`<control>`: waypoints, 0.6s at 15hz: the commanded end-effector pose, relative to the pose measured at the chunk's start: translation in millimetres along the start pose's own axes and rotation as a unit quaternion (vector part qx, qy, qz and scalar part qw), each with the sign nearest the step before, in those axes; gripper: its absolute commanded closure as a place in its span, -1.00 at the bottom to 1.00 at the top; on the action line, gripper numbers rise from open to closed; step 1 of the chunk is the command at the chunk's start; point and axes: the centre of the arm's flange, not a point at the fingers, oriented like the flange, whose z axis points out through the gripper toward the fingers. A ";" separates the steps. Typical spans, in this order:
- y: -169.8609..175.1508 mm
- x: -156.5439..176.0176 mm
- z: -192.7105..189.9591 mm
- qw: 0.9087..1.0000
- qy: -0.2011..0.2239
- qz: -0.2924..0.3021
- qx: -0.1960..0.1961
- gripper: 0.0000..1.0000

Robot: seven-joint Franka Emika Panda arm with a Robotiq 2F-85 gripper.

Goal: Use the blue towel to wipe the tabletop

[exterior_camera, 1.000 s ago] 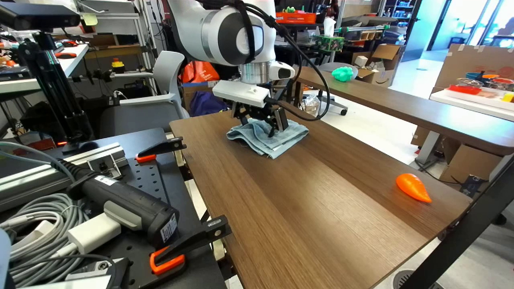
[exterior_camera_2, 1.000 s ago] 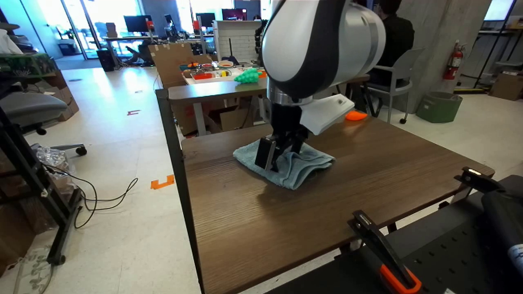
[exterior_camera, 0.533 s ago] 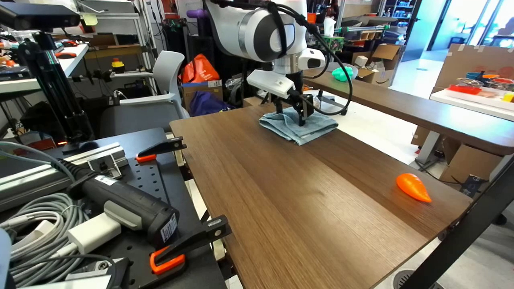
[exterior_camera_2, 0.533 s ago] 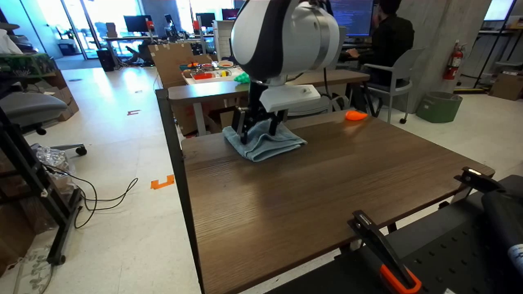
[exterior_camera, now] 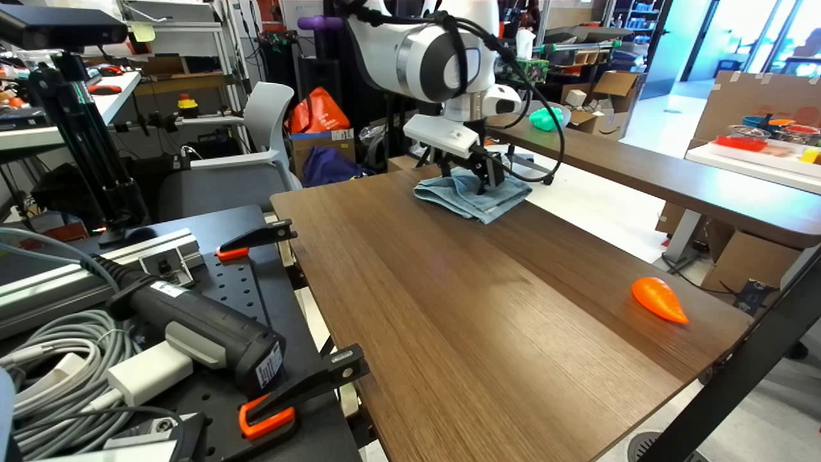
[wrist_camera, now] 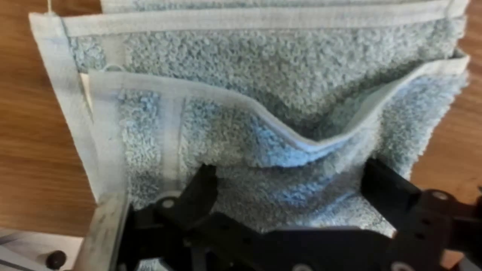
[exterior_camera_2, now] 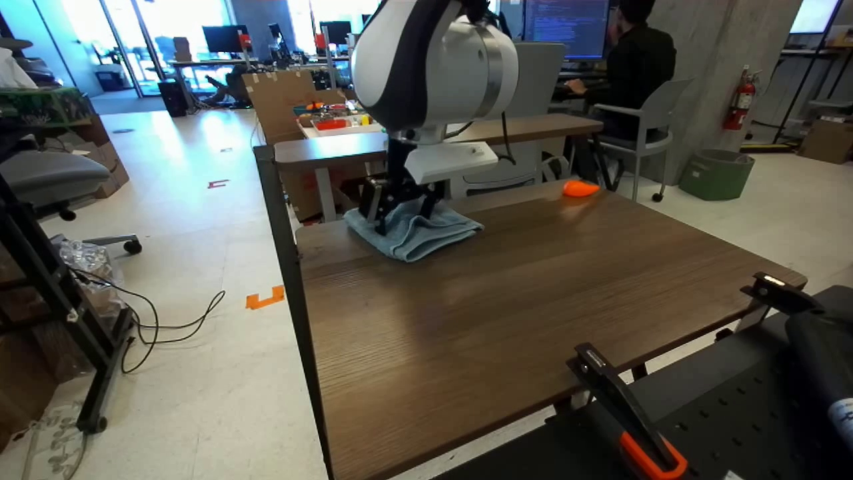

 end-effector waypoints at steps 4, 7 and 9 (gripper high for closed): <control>-134.0 -84.6 15.5 0.986 -0.019 -0.167 0.021 -1.00; -155.4 -89.2 14.4 0.980 -0.003 -0.201 0.007 -1.00; -154.1 -83.4 10.3 0.979 0.015 -0.204 -0.008 -1.00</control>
